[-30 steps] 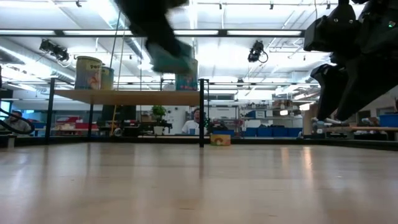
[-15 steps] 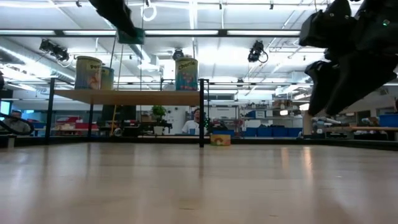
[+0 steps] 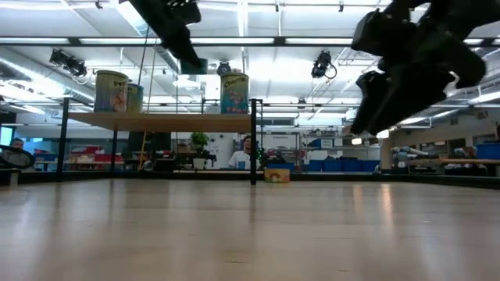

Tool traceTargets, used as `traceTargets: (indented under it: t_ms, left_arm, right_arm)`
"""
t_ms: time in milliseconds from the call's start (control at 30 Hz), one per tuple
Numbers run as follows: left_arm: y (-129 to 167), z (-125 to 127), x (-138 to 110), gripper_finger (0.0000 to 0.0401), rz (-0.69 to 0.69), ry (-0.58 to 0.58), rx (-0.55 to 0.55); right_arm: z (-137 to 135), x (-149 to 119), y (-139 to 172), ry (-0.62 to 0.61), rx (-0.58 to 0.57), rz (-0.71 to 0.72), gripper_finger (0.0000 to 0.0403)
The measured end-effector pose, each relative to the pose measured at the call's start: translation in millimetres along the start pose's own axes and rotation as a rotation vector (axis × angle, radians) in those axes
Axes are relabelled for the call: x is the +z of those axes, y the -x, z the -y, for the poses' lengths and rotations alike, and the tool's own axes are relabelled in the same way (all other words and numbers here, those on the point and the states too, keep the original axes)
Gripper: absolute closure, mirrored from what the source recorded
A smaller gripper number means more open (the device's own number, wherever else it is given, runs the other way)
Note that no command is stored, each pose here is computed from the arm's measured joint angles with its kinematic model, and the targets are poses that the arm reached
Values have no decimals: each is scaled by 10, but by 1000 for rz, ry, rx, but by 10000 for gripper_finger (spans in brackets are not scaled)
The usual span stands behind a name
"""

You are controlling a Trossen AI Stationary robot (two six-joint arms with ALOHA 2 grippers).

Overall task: Pick and place cans onto a shelf
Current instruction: Put the tuna fish can on the shelf

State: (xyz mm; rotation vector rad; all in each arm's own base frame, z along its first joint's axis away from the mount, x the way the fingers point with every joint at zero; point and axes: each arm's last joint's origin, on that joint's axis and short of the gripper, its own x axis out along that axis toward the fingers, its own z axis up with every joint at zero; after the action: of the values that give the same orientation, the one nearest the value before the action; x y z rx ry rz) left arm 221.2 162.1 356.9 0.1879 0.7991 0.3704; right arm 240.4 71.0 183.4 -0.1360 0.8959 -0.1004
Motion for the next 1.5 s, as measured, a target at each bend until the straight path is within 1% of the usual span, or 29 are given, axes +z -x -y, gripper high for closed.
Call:
traceTargets:
  t_ms: [100, 233, 333, 400, 567, 733, 833, 967, 1033, 1133, 1200, 1367, 1500]
  left_arm:
    - [-104, -202, 12, 115, -57, -22, 5]
    - [-263, -425, -94, 115, -122, -56, 11]
    - [-382, -560, -178, 115, -143, -69, 22]
    - [-487, -599, -224, 115, -154, -67, -5]
    - [-733, -606, -314, 115, -207, -52, -65]
    - [-915, -582, -339, 115, -226, -61, -88]
    - [-1006, -586, -378, 113, -268, -49, -76]
    - [-1030, -585, -381, 91, -275, -16, -68]
    - [-1037, -565, -367, 80, -286, -29, -53]
    - [-1054, -532, -340, 62, -308, -81, -19]
    - [-1060, -505, -321, 53, -312, -108, -15]
    - [-1079, -438, -261, 49, -297, -150, -13]
    - [-1091, -411, -218, 49, -306, -198, 32]
  right_arm:
    - [58, 34, -23, 2, 16, 15, 140]
    - [95, 53, -37, 34, 31, 23, 141]
    - [125, 57, -47, 50, 30, 21, 140]
    - [147, 63, -54, 46, 35, 22, 140]
    - [199, 74, -69, 53, 28, 25, 140]
    - [237, 77, -80, 41, 22, 22, 140]
    - [242, 78, -82, 37, 33, 20, 140]
    - [239, 84, -81, 37, 40, 26, 140]
    - [251, 89, -85, 32, 38, 30, 140]
    - [274, 94, -91, 20, 34, 32, 140]
    - [287, 95, -94, 16, 31, 31, 140]
    - [300, 97, -97, 12, 28, 32, 140]
    - [299, 97, -97, 11, 28, 31, 140]
